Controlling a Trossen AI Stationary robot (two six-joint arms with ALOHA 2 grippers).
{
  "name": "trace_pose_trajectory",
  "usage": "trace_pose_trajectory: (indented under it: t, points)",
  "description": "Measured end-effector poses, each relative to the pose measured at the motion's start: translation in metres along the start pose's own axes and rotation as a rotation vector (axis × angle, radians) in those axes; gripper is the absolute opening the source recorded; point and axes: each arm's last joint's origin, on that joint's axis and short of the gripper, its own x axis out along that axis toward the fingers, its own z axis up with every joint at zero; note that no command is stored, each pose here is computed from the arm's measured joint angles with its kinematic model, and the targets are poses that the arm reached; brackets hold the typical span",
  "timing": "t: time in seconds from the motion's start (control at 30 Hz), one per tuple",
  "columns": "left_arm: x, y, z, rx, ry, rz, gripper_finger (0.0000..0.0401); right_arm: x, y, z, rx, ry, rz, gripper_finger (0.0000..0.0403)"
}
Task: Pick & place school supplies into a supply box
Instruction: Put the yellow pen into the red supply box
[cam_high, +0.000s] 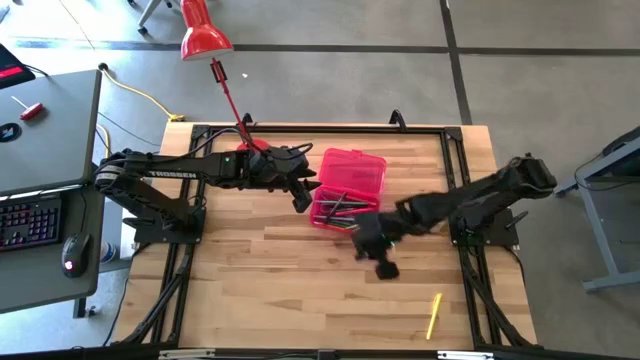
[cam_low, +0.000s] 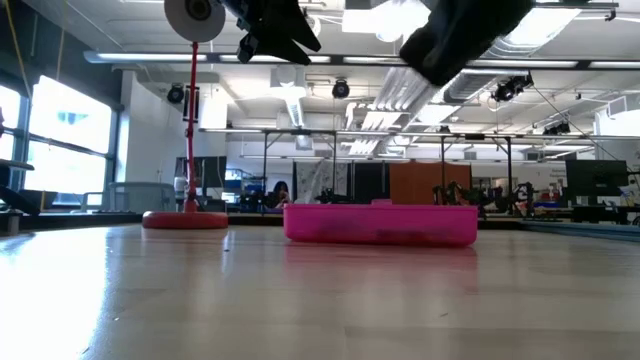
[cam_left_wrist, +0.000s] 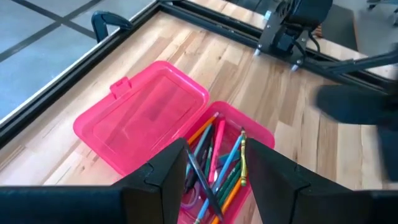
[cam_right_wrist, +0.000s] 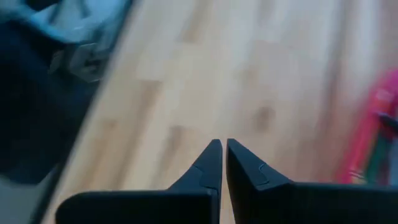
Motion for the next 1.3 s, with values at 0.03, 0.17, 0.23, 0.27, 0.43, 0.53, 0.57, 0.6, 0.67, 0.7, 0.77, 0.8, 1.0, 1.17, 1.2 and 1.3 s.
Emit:
trace_pose_trajectory:
  t: [0.03,0.17,0.23,0.27,0.43,0.53,0.57,0.6,0.67,0.7,0.77,0.8,1.0,1.17,1.2,1.3]
  points:
    - [0.0,0.0,0.0,0.0,0.004,0.001,0.0195,-0.001,0.012,-0.003,-0.028,-0.002,0.03,0.0]
    - [0.0,0.0,-0.001,-0.023,0.014,0.002,0.0195,0.001,0.053,-0.021,-0.029,0.053,0.132,0.0]
    - [0.0,0.0,-0.001,-0.041,0.016,0.003,0.0195,0.004,0.068,-0.03,-0.003,0.085,0.163,0.0]
    - [0.0,0.0,-0.001,-0.049,0.015,0.003,0.0195,0.005,0.075,-0.035,0.002,0.099,0.175,0.0]
    - [0.0,0.0,-0.001,-0.088,0.015,0.003,0.0195,0.014,0.099,-0.065,-0.022,0.207,0.272,0.0001]
    - [0.0,0.0,-0.001,-0.126,0.015,0.003,0.0195,0.02,0.106,-0.089,-0.018,0.281,0.292,0.0001]
    - [0.0,0.0,-0.001,-0.133,0.015,0.003,0.0195,0.022,0.108,-0.094,0.009,0.289,0.287,0.0001]
    - [0.0,0.0,-0.001,-0.139,0.013,0.002,0.0195,0.024,0.109,-0.098,0.041,0.288,0.279,0.0001]
    - [0.0,0.0,-0.001,-0.158,0.007,0.006,0.0195,0.026,0.112,-0.104,0.086,0.295,0.276,0.0001]
    - [0.0,0.0,-0.001,-0.166,0.005,0.01,0.0195,0.026,0.113,-0.107,0.091,0.302,0.276,0.0001]
    - [0.0,0.0,0.0,-0.183,0.0,0.011,0.0195,0.026,0.117,-0.111,0.069,0.314,0.283,0.0001]
    - [0.0,0.0,0.0,-0.187,-0.001,0.011,0.0195,0.026,0.119,-0.113,0.043,0.315,0.291,0.0001]
    - [0.0,0.0,0.001,-0.226,-0.013,0.009,0.0195,0.028,0.122,-0.13,-0.154,0.327,0.288,0.0]
    - [0.0,0.0,0.001,-0.238,-0.013,0.01,0.0195,0.026,0.133,-0.14,-0.359,0.326,0.361,0.0]
    - [0.0,0.0,0.001,-0.238,-0.013,0.01,0.0195,0.025,0.138,-0.143,-0.44,0.312,0.388,0.0]
    - [0.0,0.0,0.001,-0.237,-0.014,0.012,0.0195,0.02,0.153,-0.15,-0.716,0.252,0.512,0.0]
